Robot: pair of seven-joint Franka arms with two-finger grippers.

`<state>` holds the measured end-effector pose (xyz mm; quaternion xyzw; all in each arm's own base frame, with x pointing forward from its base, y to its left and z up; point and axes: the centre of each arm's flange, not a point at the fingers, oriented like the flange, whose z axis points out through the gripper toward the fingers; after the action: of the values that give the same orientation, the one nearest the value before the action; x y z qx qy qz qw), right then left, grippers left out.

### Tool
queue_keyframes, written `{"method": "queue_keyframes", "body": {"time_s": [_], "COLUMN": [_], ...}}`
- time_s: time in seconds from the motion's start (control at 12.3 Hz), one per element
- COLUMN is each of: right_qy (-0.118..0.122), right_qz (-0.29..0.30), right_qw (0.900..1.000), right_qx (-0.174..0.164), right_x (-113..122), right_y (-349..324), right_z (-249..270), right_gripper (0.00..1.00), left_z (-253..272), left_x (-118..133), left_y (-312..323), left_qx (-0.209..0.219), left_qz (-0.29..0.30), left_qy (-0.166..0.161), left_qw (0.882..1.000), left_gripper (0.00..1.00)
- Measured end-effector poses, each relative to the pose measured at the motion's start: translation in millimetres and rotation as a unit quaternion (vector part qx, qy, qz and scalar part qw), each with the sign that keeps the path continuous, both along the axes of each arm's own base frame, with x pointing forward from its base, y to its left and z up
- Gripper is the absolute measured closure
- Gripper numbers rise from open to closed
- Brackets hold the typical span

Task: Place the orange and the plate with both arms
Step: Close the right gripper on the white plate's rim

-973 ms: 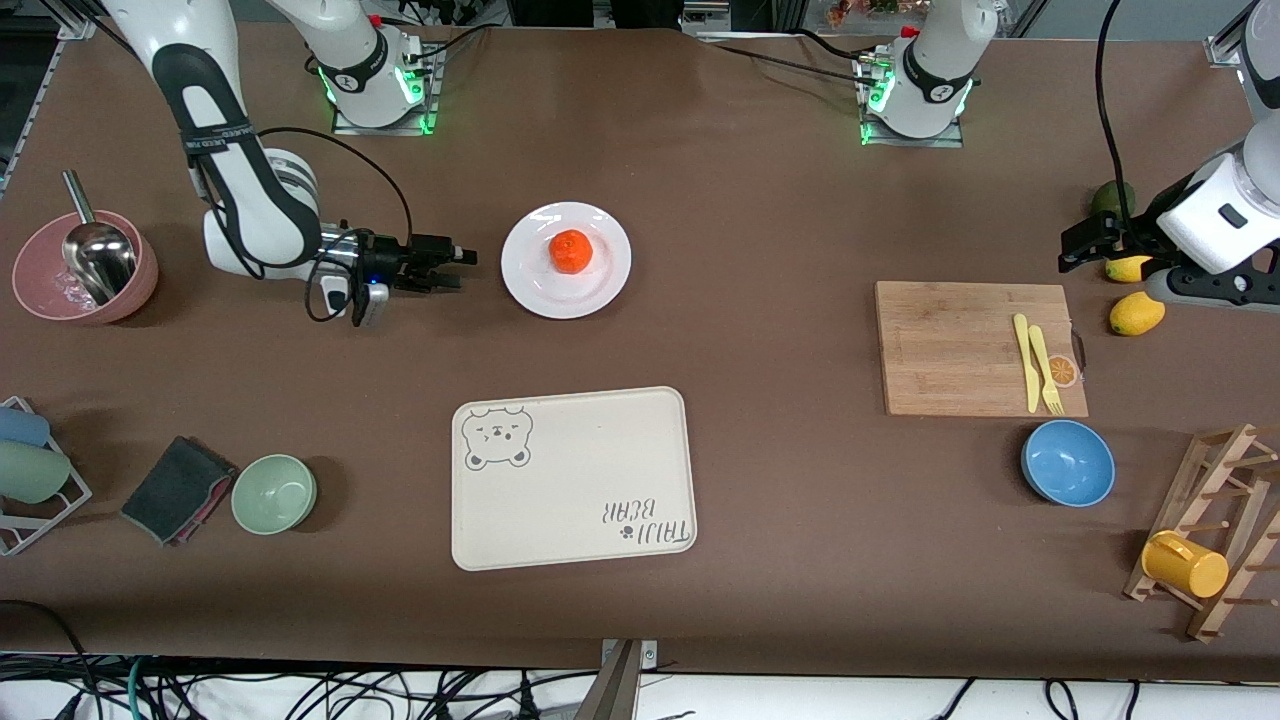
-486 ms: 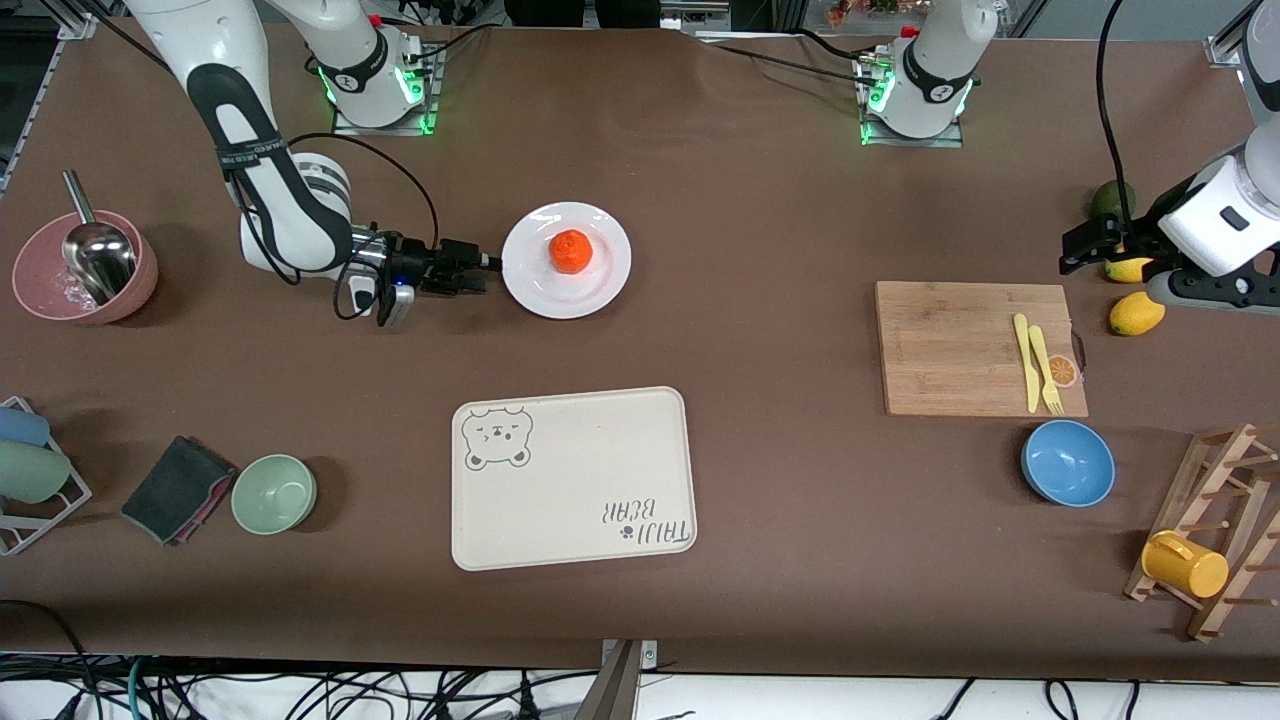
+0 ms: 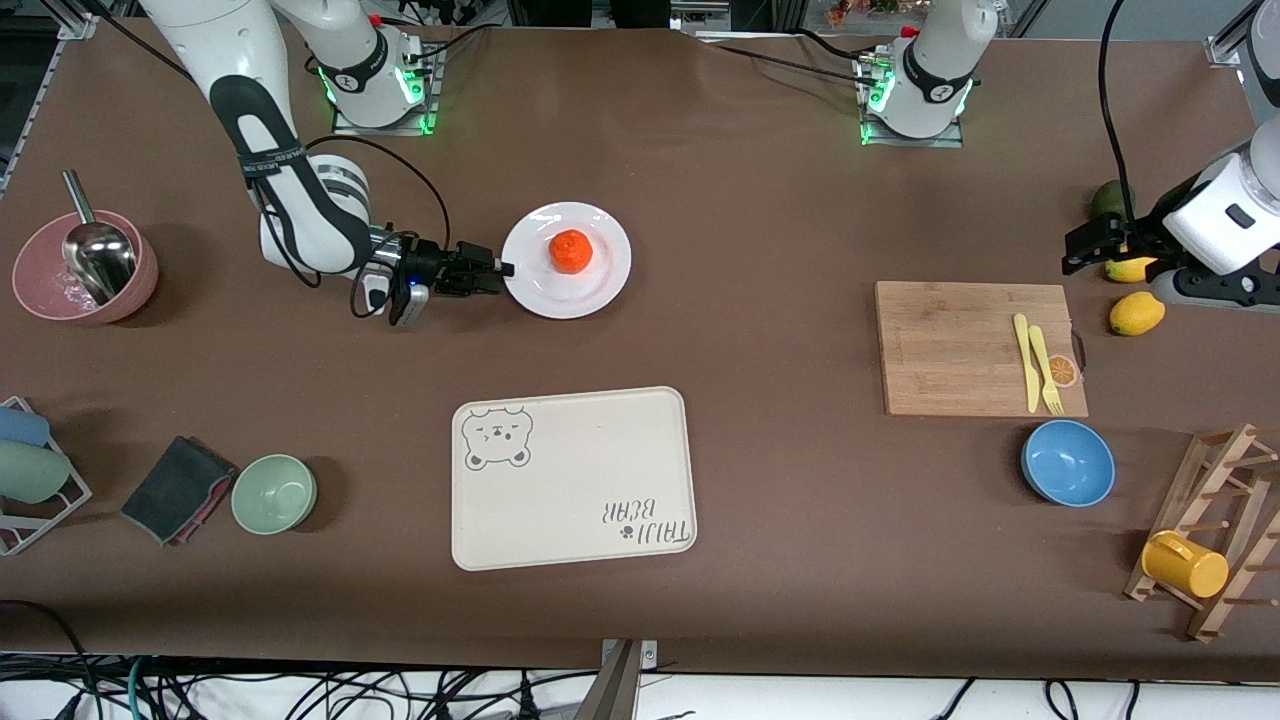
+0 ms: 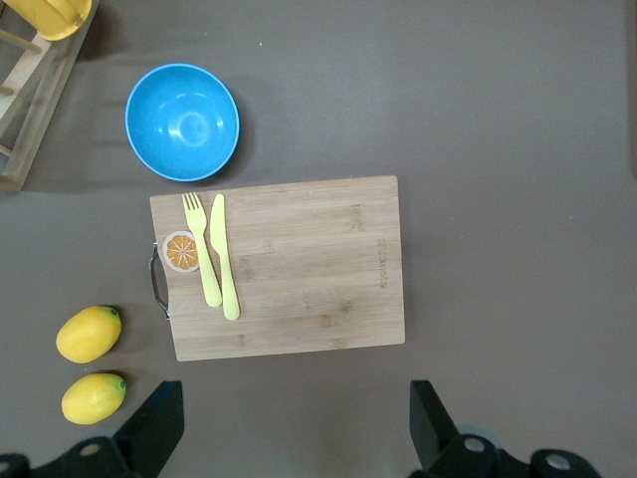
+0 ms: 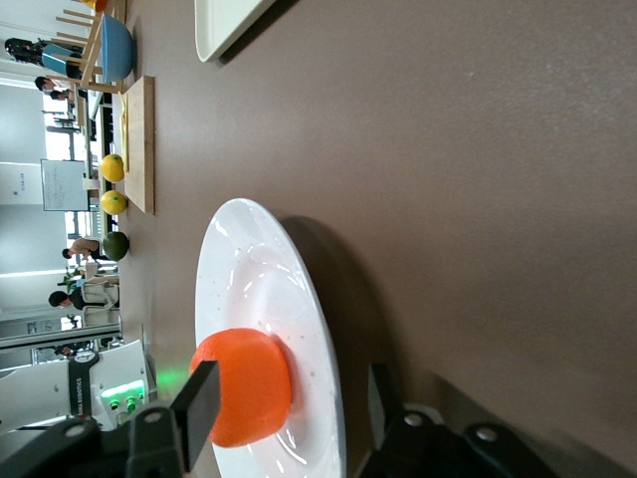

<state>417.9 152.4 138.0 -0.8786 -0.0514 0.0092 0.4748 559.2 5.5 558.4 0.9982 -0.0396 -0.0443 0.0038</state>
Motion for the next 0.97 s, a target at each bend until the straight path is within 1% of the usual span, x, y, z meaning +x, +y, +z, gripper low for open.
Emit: {"method": "queue_keyframes", "body": {"time_s": [0.16, 0.24, 0.49, 0.57, 0.65, 0.73, 0.81, 0.97], "right_qy": [-0.006, -0.009, -0.020, -0.023, -0.025, -0.029, -0.032, -0.036], "right_qz": [0.002, 0.004, 0.011, 0.014, 0.015, 0.016, 0.017, 0.022], "right_qw": [1.000, 1.000, 1.000, 1.000, 1.000, 0.999, 0.999, 0.999], "right_qx": [-0.003, -0.003, -0.004, -0.004, -0.005, -0.008, -0.010, -0.013], "right_x": [-0.4, -0.3, -0.5, -1.0, -1.5, -1.8, -2.1, -3.9], "right_y": [1.7, 1.7, 1.3, 1.1, 0.8, -0.1, -0.9, -0.7], "right_z": [-0.3, -0.3, -0.9, -1.8, -3.2, -5.0, -6.4, -9.2], "right_gripper": [0.40, 0.45, 0.50, 0.50, 0.54, 0.54, 0.61, 0.61], "left_z": [0.0, 0.0, 0.0, 0.0, 0.0, 0.0, 0.0, 0.0], "left_x": [0.0, 0.0, 0.0, 0.0, 0.0, 0.0, 0.0, 0.0], "left_y": [0.0, 0.0, -0.1, -0.1, -0.1, -0.1, -0.2, -1.3], "left_qx": [0.000, 0.000, 0.000, 0.000, 0.000, 0.000, 0.000, 0.000], "left_qz": [0.000, 0.000, 0.000, 0.000, 0.000, 0.000, 0.000, -0.001], "left_qy": [0.000, 0.000, 0.000, 0.000, 0.000, 0.000, 0.000, 0.000], "left_qw": [1.000, 1.000, 1.000, 1.000, 1.000, 1.000, 1.000, 1.000], "left_gripper": [0.00, 0.00, 0.00, 0.00, 0.00, 0.00, 0.00, 0.00]}}
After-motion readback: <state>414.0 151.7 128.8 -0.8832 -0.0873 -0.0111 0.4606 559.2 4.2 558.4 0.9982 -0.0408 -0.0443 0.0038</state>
